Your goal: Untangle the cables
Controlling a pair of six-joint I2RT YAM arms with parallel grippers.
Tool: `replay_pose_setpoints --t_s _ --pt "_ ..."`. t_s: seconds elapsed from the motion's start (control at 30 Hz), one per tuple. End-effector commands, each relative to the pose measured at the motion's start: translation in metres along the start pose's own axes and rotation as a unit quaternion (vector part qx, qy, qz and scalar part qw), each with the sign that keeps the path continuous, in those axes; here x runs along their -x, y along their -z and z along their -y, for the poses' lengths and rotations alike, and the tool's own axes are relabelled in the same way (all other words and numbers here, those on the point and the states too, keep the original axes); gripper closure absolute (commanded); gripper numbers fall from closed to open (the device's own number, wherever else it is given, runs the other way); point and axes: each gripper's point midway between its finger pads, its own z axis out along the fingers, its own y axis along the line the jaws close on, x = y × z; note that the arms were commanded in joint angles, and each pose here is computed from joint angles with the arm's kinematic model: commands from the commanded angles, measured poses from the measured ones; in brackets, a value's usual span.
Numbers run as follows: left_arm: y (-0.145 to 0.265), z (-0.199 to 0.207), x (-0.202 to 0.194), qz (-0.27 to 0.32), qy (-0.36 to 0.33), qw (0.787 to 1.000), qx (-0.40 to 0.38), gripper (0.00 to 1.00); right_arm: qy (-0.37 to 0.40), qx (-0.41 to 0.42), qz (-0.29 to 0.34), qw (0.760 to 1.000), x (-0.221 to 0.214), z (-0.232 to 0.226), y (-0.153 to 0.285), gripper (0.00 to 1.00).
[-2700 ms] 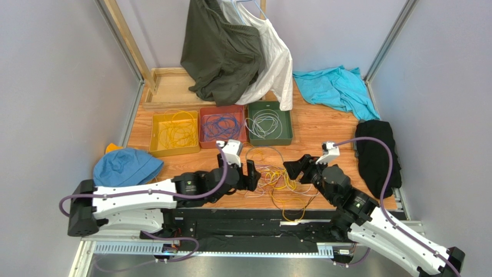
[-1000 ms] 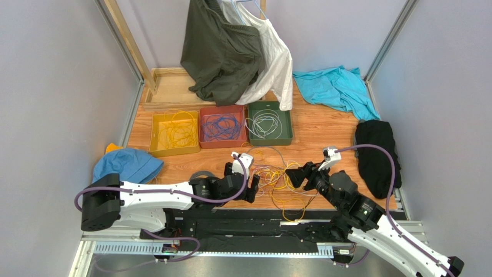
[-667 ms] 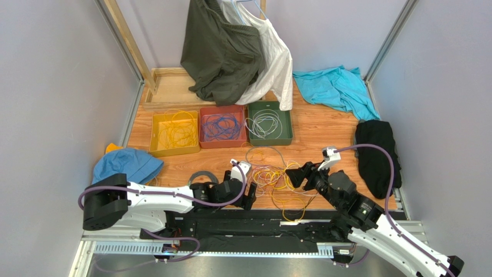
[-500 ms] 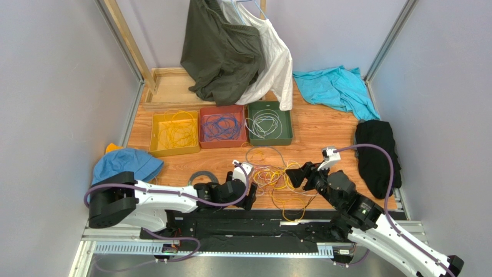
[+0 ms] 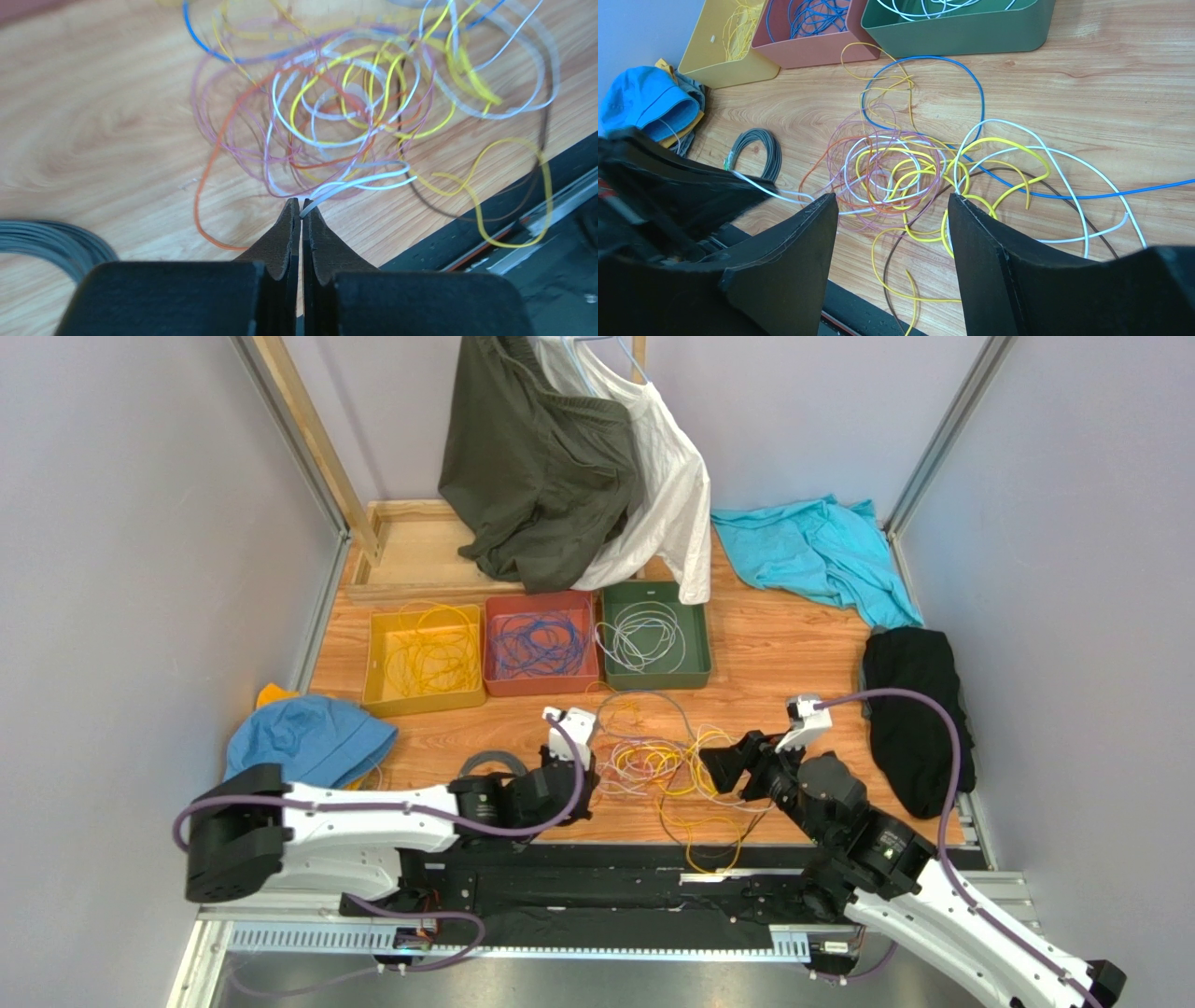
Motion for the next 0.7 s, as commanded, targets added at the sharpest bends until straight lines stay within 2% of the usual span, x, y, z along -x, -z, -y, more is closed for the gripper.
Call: replay_pose_setpoints --t_s 0.0,0.23,0.3,0.43,0.67 --pt "0.03 -0.011 0.058 0.078 0.001 0.997 0.02 1.0 -0.006 0.005 0.011 1.0 0.004 -0.002 0.001 0.37" --pt "0.107 -0.017 0.149 0.188 0.014 0.982 -0.009 1.0 -0.007 0.012 0.013 1.0 0.007 -0.006 0.001 0.38" --pt "0.125 -0.02 0.168 0.209 -0.005 0.978 -0.012 1.0 -0.007 0.02 0.016 1.0 0.011 -0.011 0.002 0.38" --pt "0.176 -0.012 0.237 0.274 -0.018 0.961 -0.027 1.0 -0.01 0.043 0.023 0.999 0.019 -0.024 0.002 0.38" --pt "0.232 0.01 0.327 0.34 -0.07 0.937 -0.037 1.0 0.001 0.094 0.025 0.995 0.041 -0.056 0.005 0.39"
